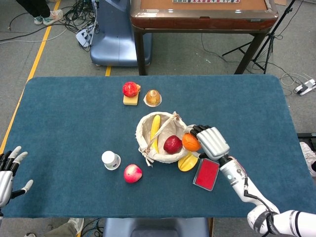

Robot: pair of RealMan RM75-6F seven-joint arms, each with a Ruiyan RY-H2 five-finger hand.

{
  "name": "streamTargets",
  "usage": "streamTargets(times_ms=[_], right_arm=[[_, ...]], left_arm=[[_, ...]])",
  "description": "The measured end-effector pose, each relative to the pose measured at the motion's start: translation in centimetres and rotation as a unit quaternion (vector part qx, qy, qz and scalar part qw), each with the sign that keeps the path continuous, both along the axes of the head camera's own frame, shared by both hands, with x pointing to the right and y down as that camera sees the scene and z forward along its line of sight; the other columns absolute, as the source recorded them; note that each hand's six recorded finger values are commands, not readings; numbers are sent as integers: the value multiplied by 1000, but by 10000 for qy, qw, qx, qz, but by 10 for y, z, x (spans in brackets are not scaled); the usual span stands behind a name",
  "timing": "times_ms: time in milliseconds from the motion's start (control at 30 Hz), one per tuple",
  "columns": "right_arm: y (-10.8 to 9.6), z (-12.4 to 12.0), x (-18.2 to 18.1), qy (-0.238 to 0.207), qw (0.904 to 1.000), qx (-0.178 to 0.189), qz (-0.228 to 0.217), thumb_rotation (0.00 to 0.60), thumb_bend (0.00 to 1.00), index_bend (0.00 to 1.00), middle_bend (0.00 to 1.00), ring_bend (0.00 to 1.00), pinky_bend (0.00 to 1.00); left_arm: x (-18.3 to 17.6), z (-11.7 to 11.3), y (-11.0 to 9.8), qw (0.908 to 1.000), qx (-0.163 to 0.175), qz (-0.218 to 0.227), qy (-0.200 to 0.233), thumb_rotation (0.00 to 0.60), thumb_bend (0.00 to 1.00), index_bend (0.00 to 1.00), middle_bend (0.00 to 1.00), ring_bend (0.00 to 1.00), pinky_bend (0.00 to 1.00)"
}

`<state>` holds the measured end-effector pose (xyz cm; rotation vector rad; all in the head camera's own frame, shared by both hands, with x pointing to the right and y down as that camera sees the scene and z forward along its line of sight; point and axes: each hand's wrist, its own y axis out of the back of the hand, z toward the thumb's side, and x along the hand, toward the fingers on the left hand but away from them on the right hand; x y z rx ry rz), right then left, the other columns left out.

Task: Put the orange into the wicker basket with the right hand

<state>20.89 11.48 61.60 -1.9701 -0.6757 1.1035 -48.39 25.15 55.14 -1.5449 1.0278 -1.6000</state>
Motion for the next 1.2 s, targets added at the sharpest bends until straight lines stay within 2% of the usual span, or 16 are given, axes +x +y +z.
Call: streamTargets(times_ms=[200,333,533,733,867,1200], right_arm=[[2,4,-12,-48,9999,-34,-87,600,244,78,92,175,461],[3,3,-10,-41,9999,-58,-97,600,244,67,70,163,461],[5,-7,7,74,9999,75,-68,600,245,67,93,163,461],[13,-27,54,400,9976,494,285,600,244,67,136,165,461],[27,-40,97,756,9928,694,619,600,244,67,141,165,461],[67,-59,167,1280,9798,798,1313,600,244,68,150,166,461]], left_arm=[[-2,-1,1,10000,16,-29,-16,600,260,169,0,0,0],[-2,-1,1,10000,4,-22,-14,600,260,169,0,0,0],[-1,-2,-1,10000,25,-3,-4,600,260,173,0,0,0],[3,2,-3,10000,-7,59,27,600,260,174,0,0,0],[7,2,-5,9999,20,113,64,600,260,173,0,0,0],[8,1,-5,9999,34,98,59,600,260,173,0,0,0]])
